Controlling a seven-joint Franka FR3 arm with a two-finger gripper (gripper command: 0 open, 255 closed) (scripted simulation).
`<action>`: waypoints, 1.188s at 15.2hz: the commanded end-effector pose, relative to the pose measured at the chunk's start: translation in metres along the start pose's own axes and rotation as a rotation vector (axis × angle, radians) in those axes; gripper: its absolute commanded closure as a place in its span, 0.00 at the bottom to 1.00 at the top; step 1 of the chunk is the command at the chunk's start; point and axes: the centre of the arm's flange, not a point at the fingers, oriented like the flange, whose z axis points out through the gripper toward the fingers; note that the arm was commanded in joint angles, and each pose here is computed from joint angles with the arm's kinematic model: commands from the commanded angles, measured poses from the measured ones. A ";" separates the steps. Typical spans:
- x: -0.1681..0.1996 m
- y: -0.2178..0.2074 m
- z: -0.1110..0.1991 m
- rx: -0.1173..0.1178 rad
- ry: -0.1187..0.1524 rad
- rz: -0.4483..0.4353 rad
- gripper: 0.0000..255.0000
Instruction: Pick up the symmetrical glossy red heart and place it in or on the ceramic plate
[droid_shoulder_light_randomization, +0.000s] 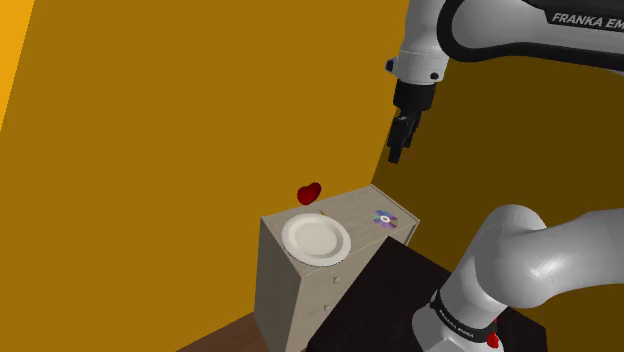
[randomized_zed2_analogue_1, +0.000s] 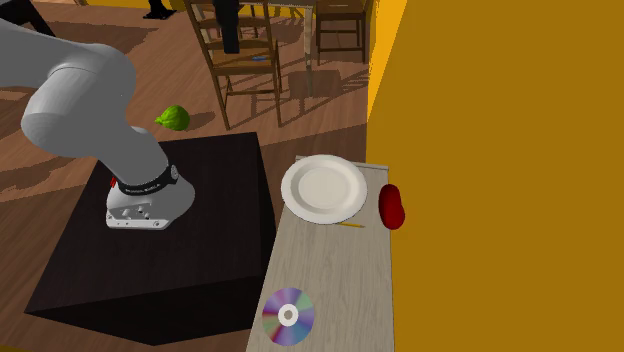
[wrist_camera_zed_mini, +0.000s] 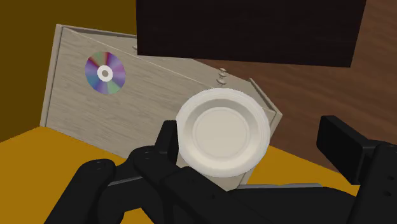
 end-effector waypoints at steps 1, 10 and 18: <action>0.000 0.000 0.000 0.000 0.000 0.000 0.00; 0.053 0.063 0.078 -0.031 0.031 -0.362 0.00; 0.119 0.101 0.145 -0.059 0.059 -0.683 0.00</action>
